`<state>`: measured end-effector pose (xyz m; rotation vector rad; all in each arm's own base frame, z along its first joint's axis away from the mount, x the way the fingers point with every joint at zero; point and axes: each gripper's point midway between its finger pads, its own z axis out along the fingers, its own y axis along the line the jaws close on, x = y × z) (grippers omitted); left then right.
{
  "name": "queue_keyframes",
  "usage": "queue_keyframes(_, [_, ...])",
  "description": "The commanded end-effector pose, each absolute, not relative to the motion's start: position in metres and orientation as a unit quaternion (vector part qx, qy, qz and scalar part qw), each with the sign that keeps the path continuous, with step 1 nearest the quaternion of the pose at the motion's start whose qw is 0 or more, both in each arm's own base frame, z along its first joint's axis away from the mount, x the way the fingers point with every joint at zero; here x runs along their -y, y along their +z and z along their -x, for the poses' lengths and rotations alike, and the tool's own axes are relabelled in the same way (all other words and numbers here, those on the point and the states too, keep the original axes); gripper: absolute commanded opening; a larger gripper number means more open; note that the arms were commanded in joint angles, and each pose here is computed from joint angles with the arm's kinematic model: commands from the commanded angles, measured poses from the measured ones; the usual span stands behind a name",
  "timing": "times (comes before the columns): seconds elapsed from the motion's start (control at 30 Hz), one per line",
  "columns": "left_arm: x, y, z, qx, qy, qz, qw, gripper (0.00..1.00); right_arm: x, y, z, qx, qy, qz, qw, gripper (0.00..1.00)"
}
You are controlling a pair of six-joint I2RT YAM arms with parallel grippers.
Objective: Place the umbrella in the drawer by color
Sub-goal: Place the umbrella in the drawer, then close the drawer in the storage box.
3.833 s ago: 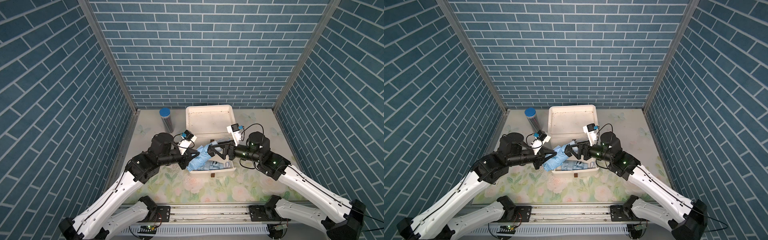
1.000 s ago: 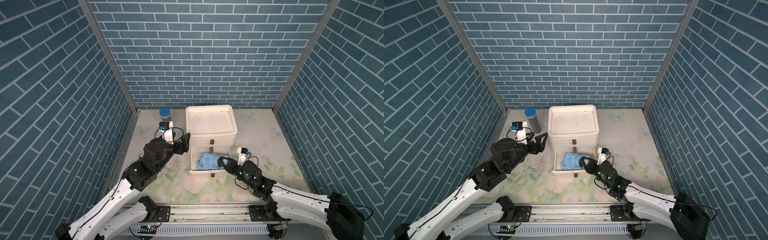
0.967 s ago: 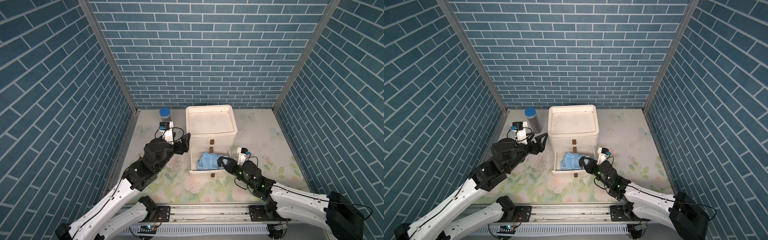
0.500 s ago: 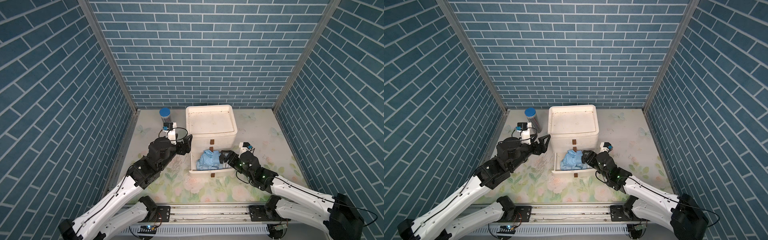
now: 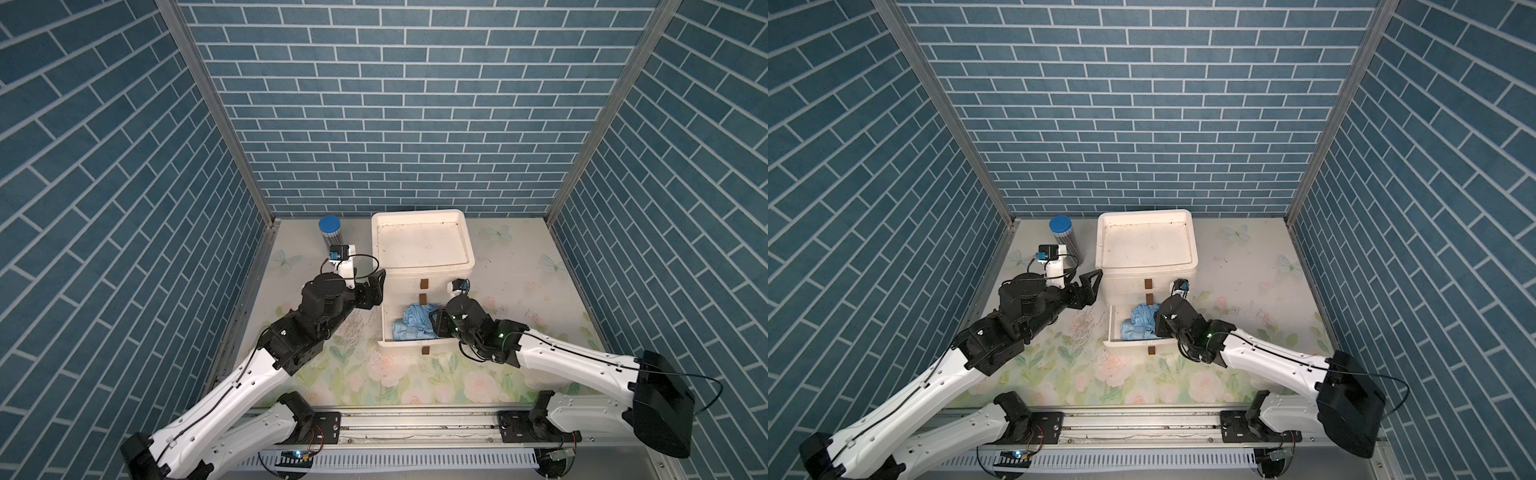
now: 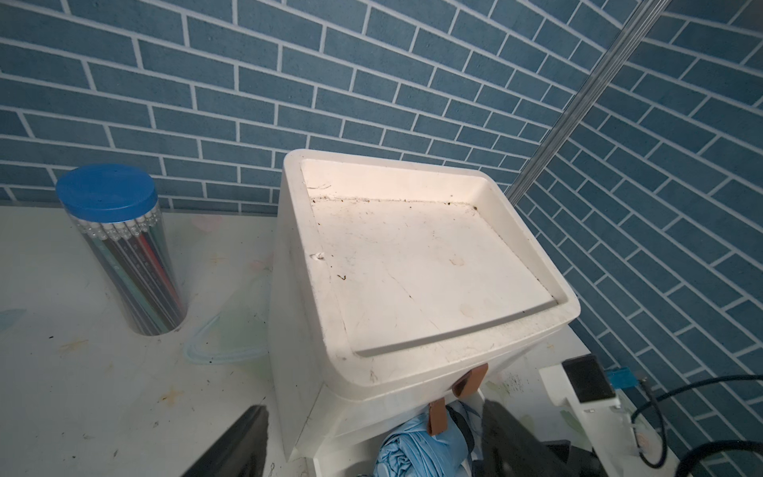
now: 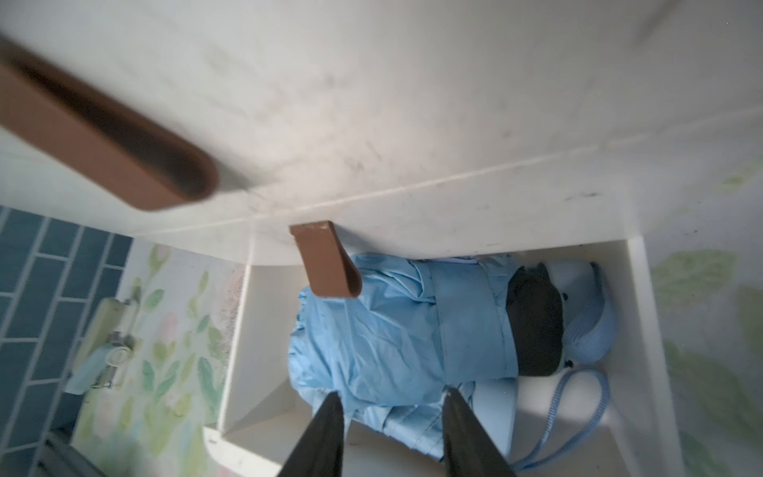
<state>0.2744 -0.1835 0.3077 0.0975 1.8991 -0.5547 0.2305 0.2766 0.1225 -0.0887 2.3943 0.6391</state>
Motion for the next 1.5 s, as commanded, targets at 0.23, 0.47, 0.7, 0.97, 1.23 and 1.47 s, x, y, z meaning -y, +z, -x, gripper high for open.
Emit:
queue_keyframes(0.23, [0.180, 0.303, -0.275, -0.811, -0.212, -0.047, 0.544, 0.84, -0.288, 0.082, -0.249, -0.906, 0.188, 0.089, 0.368, 0.41])
queue_keyframes(0.47, [0.186, 0.300, -0.277, -0.813, -0.217, -0.052, 0.538, 0.84, -0.293, 0.068, -0.254, -0.914, 0.142, 0.090, 0.369, 0.49])
queue_keyframes(0.7, [0.188, 0.296, -0.282, -0.819, -0.208, -0.054, 0.533, 0.86, -0.295, 0.057, -0.242, -0.919, 0.114, 0.112, 0.361, 0.64])
queue_keyframes(0.97, [0.175, 0.308, -0.309, -0.828, -0.135, -0.015, 0.544, 0.89, -0.294, 0.137, -0.200, -0.867, 0.142, 0.143, 0.455, 0.64])
queue_keyframes(1.23, [0.177, 0.299, -0.354, -0.839, -0.130, 0.032, 0.527, 0.84, -0.295, 0.122, -0.134, -0.846, 0.217, 0.177, 0.453, 0.64])
queue_keyframes(1.47, [0.186, 0.284, -0.380, -0.845, -0.099, 0.038, 0.524, 0.72, -0.288, 0.097, -0.122, -0.865, 0.228, 0.154, 0.419, 0.67])
